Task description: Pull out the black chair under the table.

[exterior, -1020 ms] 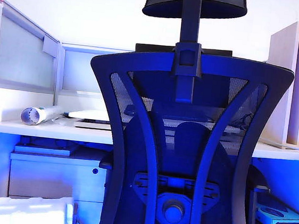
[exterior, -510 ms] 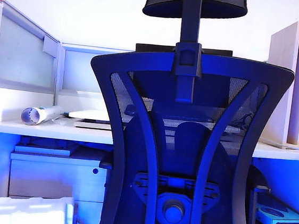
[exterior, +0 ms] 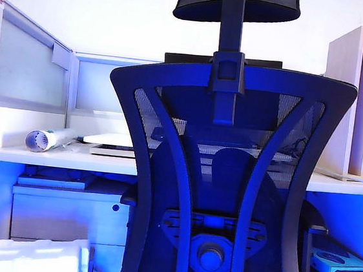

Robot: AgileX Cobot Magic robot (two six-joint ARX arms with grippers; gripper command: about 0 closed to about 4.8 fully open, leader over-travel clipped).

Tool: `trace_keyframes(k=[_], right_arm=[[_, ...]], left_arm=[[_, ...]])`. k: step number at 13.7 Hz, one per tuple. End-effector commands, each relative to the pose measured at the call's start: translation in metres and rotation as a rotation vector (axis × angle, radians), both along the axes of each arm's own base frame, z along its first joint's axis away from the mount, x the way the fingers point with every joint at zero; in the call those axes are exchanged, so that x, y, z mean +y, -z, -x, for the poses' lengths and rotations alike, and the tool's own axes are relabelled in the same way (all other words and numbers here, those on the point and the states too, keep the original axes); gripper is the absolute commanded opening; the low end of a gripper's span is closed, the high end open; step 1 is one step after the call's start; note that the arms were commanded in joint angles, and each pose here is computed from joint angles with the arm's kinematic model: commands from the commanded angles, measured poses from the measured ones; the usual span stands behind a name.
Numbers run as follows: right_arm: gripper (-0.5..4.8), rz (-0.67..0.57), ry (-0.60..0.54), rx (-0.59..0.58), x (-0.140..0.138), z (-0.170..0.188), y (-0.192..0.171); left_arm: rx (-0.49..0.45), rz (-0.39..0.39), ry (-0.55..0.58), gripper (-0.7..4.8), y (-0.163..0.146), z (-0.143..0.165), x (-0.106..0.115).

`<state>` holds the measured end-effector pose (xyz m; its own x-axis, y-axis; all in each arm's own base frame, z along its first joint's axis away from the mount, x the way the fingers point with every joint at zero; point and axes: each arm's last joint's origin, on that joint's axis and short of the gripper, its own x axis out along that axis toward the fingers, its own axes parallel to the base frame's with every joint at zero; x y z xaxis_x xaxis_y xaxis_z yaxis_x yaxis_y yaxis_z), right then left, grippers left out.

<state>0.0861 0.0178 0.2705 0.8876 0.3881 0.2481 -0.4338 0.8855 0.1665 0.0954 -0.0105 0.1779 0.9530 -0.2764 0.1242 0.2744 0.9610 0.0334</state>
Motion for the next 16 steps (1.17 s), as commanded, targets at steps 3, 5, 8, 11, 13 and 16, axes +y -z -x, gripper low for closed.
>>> trace_keyframes(k=[3, 5, 8, 11, 13, 16], right_arm=[[4.79, 0.004, -0.156, 0.017, 0.026, -0.075, -0.076], [4.79, 0.008, -0.209, 0.045, 0.05, -0.113, -0.085], [4.79, 0.024, -0.221, 0.131, 0.077, -0.181, -0.082], [4.79, 0.031, -0.223, 0.166, 0.093, -0.221, -0.078], [4.79, 0.033, -0.223, 0.178, 0.098, -0.237, -0.075], [4.79, 0.036, -0.227, 0.191, 0.11, -0.268, -0.067]], left_arm=[[-0.01, 0.021, 0.01, -0.04, -0.002, 0.0, 0.0], [-0.017, 0.02, 0.009, -0.04, -0.003, 0.0, 0.0], [-0.072, 0.023, 0.01, -0.04, -0.008, 0.001, 0.0], [-0.124, 0.049, 0.016, -0.04, -0.013, 0.003, 0.0], [-0.136, 0.049, 0.017, -0.04, -0.014, 0.003, 0.0], [-0.137, 0.049, 0.016, -0.04, -0.014, 0.003, 0.0]])
